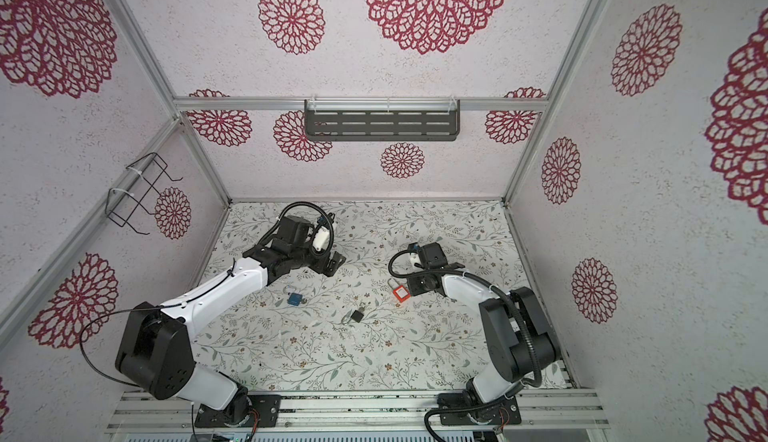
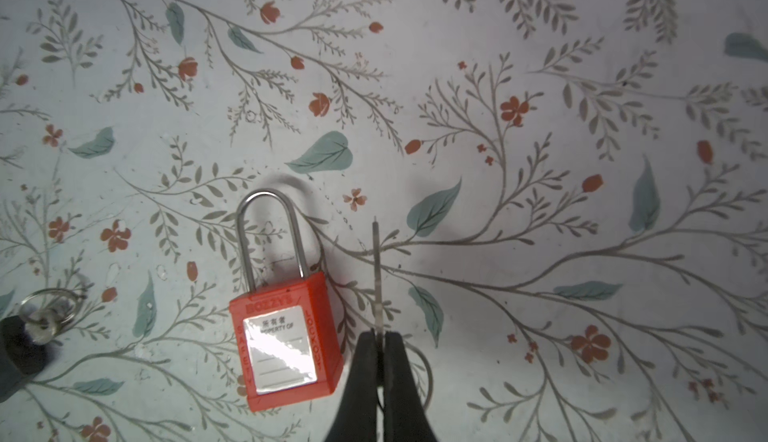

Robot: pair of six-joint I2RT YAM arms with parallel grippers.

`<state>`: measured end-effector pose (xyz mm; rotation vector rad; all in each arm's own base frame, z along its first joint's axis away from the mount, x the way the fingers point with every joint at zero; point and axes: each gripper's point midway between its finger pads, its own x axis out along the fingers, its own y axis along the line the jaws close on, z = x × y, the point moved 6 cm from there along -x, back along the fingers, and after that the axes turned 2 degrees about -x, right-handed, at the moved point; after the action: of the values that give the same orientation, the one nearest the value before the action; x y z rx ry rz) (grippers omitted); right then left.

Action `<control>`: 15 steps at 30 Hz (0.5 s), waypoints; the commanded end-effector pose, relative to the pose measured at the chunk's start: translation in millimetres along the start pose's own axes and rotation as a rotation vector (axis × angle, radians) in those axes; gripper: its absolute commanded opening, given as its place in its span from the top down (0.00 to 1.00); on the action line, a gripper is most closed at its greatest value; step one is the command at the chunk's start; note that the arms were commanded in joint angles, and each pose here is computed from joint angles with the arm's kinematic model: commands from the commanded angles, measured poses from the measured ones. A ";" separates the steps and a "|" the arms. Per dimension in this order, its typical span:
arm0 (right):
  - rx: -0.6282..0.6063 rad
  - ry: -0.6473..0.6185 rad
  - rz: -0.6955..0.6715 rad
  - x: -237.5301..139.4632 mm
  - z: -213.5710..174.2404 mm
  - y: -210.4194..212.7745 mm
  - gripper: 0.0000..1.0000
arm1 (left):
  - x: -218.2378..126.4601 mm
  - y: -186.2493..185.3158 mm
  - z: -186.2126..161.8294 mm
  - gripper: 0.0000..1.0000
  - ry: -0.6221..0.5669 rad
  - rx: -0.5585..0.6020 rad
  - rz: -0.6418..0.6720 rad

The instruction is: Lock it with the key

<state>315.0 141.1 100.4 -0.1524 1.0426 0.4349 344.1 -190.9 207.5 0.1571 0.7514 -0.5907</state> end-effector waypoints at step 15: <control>0.013 0.064 -0.036 13.0 -2.3 -2.9 0.86 | -22.8 2.9 -6.0 0.03 -0.126 0.058 0.096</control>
<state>318.1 142.7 84.0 -0.1640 1.1015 0.4213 326.2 -175.1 208.5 0.2019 0.6616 -0.5389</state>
